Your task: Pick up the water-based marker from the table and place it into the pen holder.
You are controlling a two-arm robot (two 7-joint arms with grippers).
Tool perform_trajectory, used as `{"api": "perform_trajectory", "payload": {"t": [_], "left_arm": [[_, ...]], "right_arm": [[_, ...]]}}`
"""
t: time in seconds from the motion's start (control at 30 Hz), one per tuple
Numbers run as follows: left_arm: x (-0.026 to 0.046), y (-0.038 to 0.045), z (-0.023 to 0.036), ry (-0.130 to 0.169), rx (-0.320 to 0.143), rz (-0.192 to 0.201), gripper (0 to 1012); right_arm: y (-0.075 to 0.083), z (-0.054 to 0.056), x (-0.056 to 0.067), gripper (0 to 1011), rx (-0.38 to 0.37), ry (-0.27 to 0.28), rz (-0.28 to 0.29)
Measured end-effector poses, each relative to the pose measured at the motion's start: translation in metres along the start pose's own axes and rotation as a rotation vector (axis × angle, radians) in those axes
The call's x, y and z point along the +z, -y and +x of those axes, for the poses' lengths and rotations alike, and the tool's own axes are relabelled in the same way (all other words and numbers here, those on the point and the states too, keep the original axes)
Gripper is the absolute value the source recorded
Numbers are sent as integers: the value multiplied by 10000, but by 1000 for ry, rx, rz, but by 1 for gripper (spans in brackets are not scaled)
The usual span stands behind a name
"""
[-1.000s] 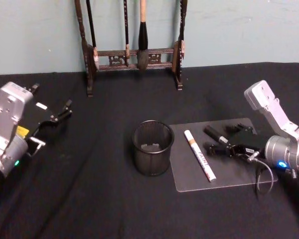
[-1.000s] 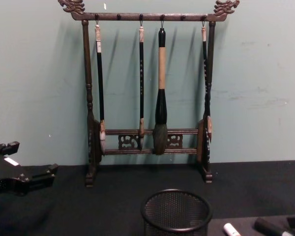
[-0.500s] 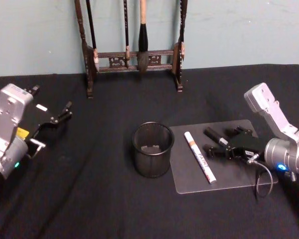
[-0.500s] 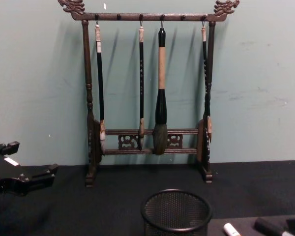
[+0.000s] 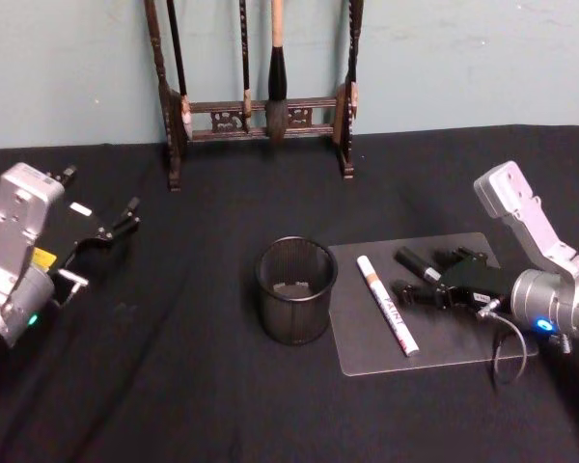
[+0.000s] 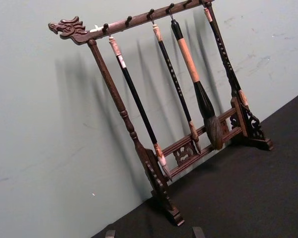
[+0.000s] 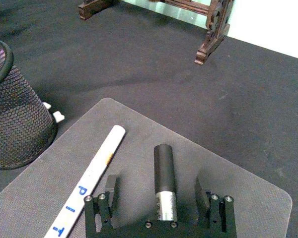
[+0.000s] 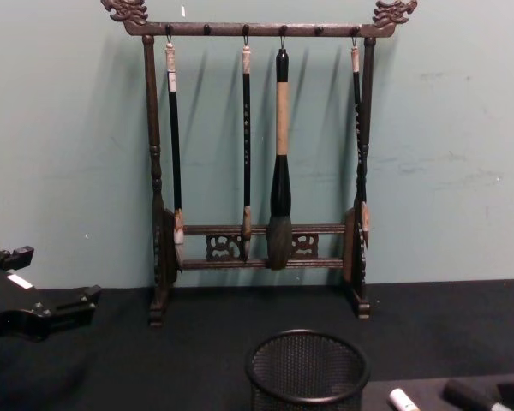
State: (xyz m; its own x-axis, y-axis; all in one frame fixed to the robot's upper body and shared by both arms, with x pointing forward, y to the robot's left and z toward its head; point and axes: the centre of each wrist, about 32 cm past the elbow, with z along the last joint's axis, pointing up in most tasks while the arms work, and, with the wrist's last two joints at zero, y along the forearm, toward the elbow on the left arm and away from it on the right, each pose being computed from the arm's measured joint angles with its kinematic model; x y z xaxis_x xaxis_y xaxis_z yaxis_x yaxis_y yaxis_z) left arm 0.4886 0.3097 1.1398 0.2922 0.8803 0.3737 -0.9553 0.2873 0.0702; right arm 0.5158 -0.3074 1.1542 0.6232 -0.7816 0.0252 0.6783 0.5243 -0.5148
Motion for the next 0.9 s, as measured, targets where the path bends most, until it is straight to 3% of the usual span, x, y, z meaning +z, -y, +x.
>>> {"api": "perform_trajectory", "payload": {"t": [0.7,0.9], "left_arm": [[0,0,0,0,0,0,1001],[0,0,0,0,0,0,1001]], "right_arm": [[-10,-10,-10,1002,-6,5,-10],[-10,-9,-10,878,-6,5,-10]]}}
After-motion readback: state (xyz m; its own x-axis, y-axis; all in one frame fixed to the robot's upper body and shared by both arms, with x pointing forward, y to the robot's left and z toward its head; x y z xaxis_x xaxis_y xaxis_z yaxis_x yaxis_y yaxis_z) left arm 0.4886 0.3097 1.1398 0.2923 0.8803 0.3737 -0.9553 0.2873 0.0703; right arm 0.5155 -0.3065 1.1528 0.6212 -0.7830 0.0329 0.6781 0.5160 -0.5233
